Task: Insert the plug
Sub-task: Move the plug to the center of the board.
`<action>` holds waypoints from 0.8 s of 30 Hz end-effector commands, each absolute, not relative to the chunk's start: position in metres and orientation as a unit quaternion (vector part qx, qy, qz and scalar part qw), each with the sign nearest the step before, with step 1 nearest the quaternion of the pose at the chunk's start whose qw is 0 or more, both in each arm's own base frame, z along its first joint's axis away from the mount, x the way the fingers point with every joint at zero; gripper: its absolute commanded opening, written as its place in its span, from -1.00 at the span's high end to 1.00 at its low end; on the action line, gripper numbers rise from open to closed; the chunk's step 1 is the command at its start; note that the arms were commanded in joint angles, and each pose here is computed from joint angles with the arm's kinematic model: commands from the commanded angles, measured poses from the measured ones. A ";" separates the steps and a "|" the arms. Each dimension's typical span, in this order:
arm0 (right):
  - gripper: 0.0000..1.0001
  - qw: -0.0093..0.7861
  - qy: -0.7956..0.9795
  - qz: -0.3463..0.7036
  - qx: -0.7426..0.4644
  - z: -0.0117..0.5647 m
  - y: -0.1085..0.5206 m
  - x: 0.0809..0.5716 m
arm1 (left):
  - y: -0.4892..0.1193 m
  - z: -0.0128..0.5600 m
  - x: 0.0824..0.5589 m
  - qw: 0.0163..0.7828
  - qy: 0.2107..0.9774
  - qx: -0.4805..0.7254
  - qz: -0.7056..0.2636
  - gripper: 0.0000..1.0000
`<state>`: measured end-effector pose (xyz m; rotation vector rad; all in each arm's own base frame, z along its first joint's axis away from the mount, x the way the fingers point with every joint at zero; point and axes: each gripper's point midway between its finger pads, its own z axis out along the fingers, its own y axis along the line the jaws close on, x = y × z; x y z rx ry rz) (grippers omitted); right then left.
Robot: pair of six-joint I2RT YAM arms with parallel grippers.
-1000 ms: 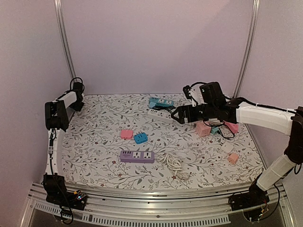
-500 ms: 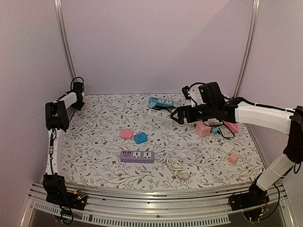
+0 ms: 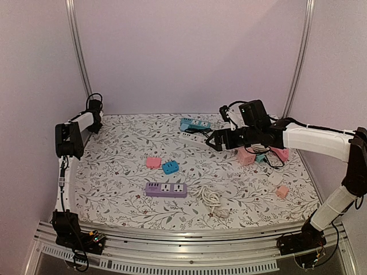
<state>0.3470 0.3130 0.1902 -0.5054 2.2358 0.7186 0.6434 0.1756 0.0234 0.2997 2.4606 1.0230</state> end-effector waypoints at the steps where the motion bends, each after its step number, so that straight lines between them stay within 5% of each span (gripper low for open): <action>1: -0.97 0.355 0.869 0.282 -0.200 0.190 0.318 0.347 | 0.154 0.033 0.646 0.246 0.899 0.129 0.339 1.00; 24: -0.97 0.364 0.861 0.291 -0.202 0.203 0.314 0.334 | 0.088 0.028 0.544 0.173 0.913 0.218 0.296 1.00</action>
